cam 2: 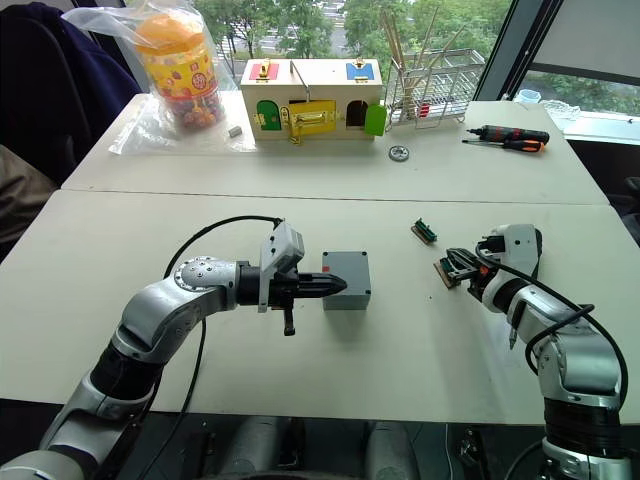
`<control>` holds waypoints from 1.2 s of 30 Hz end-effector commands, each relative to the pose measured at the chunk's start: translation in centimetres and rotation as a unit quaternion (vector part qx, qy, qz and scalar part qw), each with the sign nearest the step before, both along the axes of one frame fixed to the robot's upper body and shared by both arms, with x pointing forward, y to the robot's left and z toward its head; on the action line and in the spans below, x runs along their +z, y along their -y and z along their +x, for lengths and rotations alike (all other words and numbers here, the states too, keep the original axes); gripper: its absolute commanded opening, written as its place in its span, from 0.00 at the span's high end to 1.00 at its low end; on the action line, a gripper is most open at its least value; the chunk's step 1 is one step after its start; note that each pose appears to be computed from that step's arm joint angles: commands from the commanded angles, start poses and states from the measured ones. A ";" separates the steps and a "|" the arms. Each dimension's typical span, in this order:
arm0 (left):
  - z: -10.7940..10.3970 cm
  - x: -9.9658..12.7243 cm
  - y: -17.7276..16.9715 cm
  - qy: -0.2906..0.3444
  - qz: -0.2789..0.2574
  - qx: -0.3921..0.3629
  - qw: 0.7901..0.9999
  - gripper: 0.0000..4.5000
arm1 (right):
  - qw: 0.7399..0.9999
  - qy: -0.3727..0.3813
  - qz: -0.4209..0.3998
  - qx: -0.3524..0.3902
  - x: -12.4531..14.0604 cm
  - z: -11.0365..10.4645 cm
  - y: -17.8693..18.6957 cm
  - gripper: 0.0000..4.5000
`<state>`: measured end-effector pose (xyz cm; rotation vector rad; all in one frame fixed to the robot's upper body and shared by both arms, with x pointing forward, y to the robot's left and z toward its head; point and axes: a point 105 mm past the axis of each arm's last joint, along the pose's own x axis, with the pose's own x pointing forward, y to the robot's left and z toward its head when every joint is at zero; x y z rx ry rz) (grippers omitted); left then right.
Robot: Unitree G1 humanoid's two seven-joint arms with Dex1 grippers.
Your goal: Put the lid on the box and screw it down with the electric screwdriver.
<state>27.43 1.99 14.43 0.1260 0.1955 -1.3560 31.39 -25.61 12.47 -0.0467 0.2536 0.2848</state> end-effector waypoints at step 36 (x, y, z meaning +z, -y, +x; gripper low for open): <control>1.9 2.2 -5.7 0.012 0.011 0.084 0.996 1.00 | 0.960 0.031 0.029 0.276 3.7 0.0 -11.5 0.99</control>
